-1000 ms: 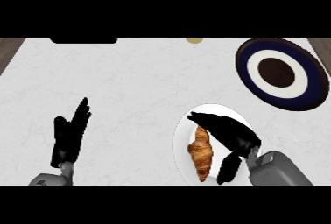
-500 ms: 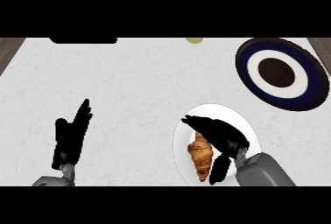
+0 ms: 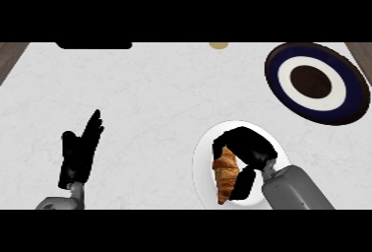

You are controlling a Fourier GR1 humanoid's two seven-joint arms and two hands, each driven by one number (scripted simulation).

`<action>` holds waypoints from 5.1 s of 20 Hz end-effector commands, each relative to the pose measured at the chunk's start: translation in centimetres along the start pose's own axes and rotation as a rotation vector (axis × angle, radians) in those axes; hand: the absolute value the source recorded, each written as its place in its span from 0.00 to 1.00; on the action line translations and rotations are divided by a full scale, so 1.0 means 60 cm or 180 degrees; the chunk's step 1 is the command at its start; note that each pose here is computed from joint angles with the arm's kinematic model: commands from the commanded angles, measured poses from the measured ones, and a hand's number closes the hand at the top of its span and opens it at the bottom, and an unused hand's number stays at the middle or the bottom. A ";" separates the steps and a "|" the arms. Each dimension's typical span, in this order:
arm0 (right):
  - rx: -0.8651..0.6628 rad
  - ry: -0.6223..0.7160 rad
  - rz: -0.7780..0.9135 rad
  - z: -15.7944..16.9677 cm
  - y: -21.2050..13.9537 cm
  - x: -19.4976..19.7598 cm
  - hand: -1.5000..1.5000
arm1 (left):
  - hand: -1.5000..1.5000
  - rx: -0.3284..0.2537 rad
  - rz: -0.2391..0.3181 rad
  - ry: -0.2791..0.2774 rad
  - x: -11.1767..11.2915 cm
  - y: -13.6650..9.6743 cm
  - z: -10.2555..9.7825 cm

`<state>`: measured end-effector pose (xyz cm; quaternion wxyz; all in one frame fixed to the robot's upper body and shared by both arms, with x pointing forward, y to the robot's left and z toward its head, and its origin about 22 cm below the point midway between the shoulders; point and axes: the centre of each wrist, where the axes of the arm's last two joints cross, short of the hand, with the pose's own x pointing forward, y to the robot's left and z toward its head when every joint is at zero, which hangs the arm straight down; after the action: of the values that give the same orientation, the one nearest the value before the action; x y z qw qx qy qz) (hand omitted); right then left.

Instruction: Pick the croissant from the plate and place it in the plate

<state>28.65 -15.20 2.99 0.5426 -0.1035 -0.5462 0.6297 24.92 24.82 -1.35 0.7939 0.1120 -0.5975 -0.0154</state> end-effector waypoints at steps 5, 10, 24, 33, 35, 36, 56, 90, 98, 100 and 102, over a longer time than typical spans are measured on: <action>-0.0273 -0.0329 0.0789 0.050 -0.030 -0.103 1.00 | 0.50 0.0002 0.0009 -0.0002 0.009 -0.009 0.002; -0.0935 -0.0512 0.1159 0.087 -0.053 -0.160 1.00 | 0.50 0.0022 0.0023 0.0024 -0.003 0.012 -0.007; -0.2834 -0.0591 0.0758 0.212 -0.180 -0.139 1.00 | 0.50 0.0040 0.0011 -0.0020 0.031 0.008 0.005; -0.2926 -0.0129 0.0449 0.193 -0.273 -0.202 1.00 | 0.50 -0.0050 0.0019 -0.0003 -0.001 0.011 0.032; -0.2964 0.0004 0.0497 0.204 -0.258 -0.264 1.00 | 0.50 -0.0033 -0.0016 -0.0030 0.017 0.018 0.019; -0.2910 -0.0007 0.0470 0.192 -0.300 -0.239 1.00 | 0.50 -0.0039 -0.0015 0.0008 -0.002 -0.037 0.019; -0.1325 0.0793 0.0387 0.133 -0.274 -0.360 0.00 | 0.50 -0.0095 -0.0016 -0.0109 0.032 0.005 -0.030; -0.2046 -0.1177 -0.1761 0.248 -0.250 -0.430 0.00 | 0.50 -0.0134 -0.0024 -0.0110 0.019 -0.023 0.000; -0.2138 -0.0878 -0.1558 0.246 -0.261 -0.426 0.00 | 0.50 -0.0169 -0.0044 -0.0165 0.034 -0.022 -0.007; -0.2192 -0.0876 -0.1484 0.250 -0.249 -0.432 0.00 | 0.50 -0.0128 0.0009 -0.0111 0.028 -0.016 -0.009; -0.2204 -0.0778 -0.1494 0.257 -0.246 -0.435 0.00 | 0.50 -0.0214 -0.0048 -0.0160 0.032 -0.028 -0.008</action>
<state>36.77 -47.07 9.33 0.5568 -0.1305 -0.7712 0.2795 25.88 23.59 -0.20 0.7832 0.0931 -0.6137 -0.0353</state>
